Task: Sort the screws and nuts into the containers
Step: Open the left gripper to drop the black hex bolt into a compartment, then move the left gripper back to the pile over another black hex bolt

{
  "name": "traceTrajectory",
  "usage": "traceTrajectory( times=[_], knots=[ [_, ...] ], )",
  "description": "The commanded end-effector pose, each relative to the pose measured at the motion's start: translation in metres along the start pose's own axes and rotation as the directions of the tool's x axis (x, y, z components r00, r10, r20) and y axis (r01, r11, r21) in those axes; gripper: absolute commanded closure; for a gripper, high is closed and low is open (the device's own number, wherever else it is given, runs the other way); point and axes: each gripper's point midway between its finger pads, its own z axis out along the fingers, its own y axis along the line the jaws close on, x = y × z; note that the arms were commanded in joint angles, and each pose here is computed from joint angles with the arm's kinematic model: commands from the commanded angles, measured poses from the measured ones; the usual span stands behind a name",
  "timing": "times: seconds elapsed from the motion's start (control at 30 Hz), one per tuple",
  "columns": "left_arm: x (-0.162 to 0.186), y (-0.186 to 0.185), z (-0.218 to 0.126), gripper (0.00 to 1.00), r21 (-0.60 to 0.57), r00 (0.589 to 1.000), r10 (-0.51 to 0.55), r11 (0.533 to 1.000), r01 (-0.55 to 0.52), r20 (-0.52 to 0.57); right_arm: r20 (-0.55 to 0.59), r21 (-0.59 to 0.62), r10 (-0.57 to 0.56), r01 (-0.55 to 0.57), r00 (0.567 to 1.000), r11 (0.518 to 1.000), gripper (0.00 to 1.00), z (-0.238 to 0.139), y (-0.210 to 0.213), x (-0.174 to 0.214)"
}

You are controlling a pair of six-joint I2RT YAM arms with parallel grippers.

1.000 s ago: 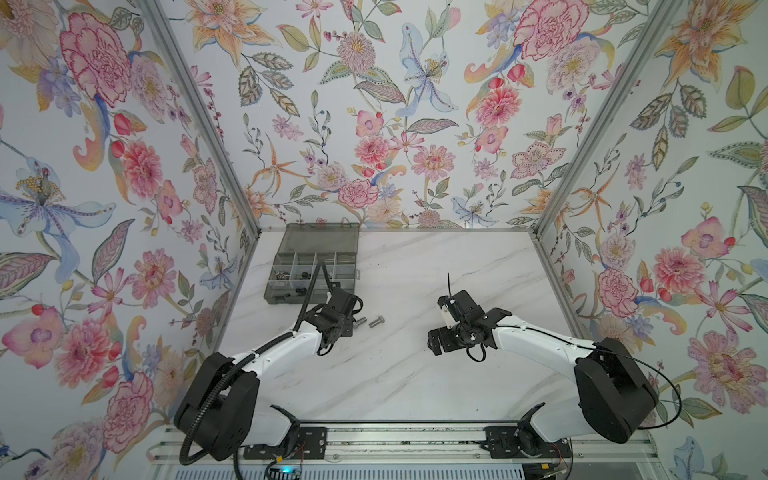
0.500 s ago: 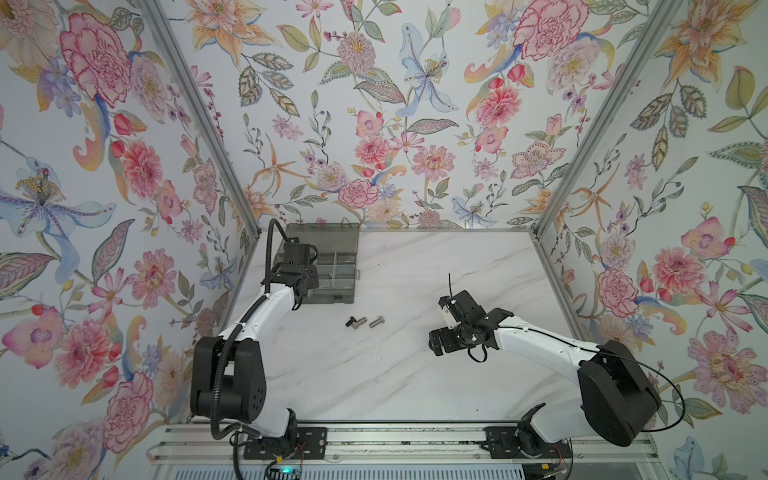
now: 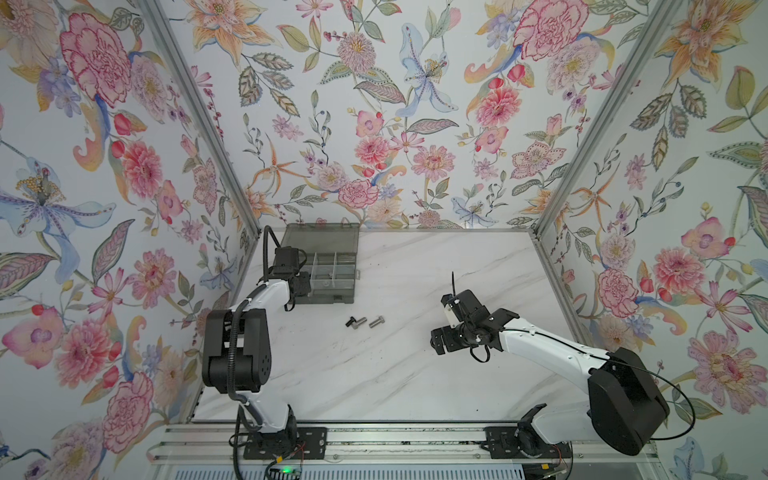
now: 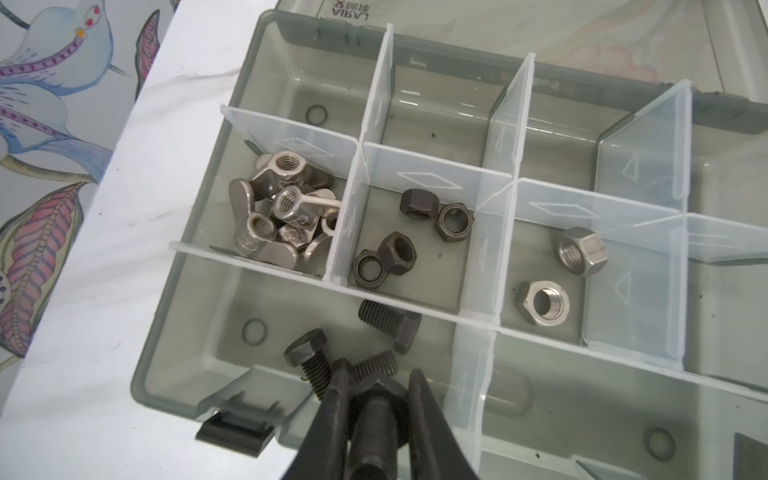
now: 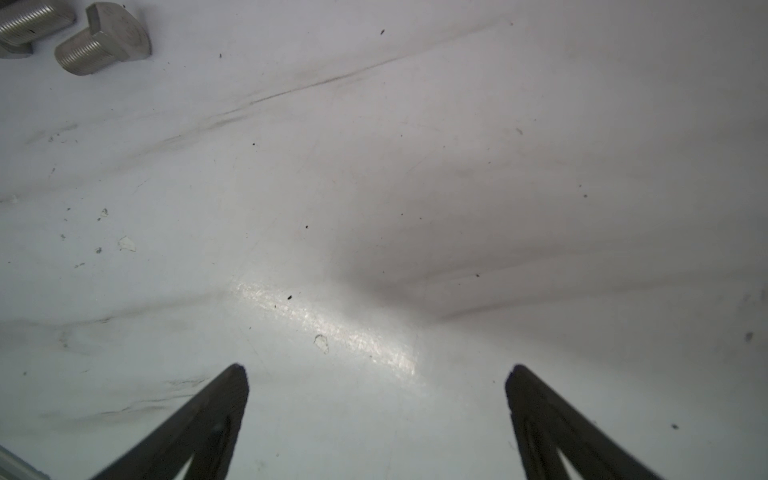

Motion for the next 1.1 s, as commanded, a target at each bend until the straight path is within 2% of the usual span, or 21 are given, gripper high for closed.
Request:
traceTrajectory(
  times=[0.0,0.13,0.2,0.43,0.57,0.67,0.7,0.87,1.07],
  knots=[
    [0.009,-0.001,0.008,0.86,0.013,1.000,0.013,1.000,-0.013,-0.017,-0.003,0.017,-0.008,0.008,1.000,1.000,0.01,-0.004,-0.004,0.002],
    [0.015,0.000,0.010,0.84,0.010,1.000,0.015,1.000,-0.015,-0.027,-0.006,0.017,-0.007,0.007,1.000,1.000,0.01,-0.003,-0.005,0.002],
    [0.017,0.002,0.011,0.71,0.003,0.999,0.015,1.000,-0.015,-0.031,-0.009,0.016,-0.006,0.006,1.000,1.000,0.01,-0.002,-0.005,0.002],
    [0.011,0.005,-0.001,0.59,-0.012,1.000,-0.001,1.000,0.001,0.002,-0.010,0.014,-0.004,0.004,1.000,1.000,0.01,-0.002,-0.005,0.002],
    [0.003,-0.002,-0.020,0.57,0.018,0.999,-0.007,1.000,0.006,0.038,-0.016,0.019,0.000,0.001,1.000,1.000,0.01,-0.002,-0.006,0.004],
    [0.002,-0.017,-0.037,0.52,0.052,0.997,0.015,0.998,-0.019,0.074,-0.015,0.018,0.001,-0.001,1.000,1.000,0.01,-0.001,-0.006,0.003],
    [-0.003,-0.026,-0.052,0.51,0.087,0.994,0.019,0.996,-0.029,0.112,-0.014,0.018,0.001,-0.001,1.000,1.000,0.01,-0.001,-0.005,0.002],
    [0.016,-0.061,-0.081,0.45,0.150,0.983,0.050,0.986,-0.077,0.174,-0.019,0.015,0.004,-0.003,1.000,1.000,0.01,0.001,-0.004,0.001],
    [0.067,-0.101,-0.089,0.43,0.250,0.977,0.127,0.953,-0.169,0.173,-0.030,0.015,0.001,0.000,1.000,1.000,0.01,0.004,-0.004,0.001]
  ],
)
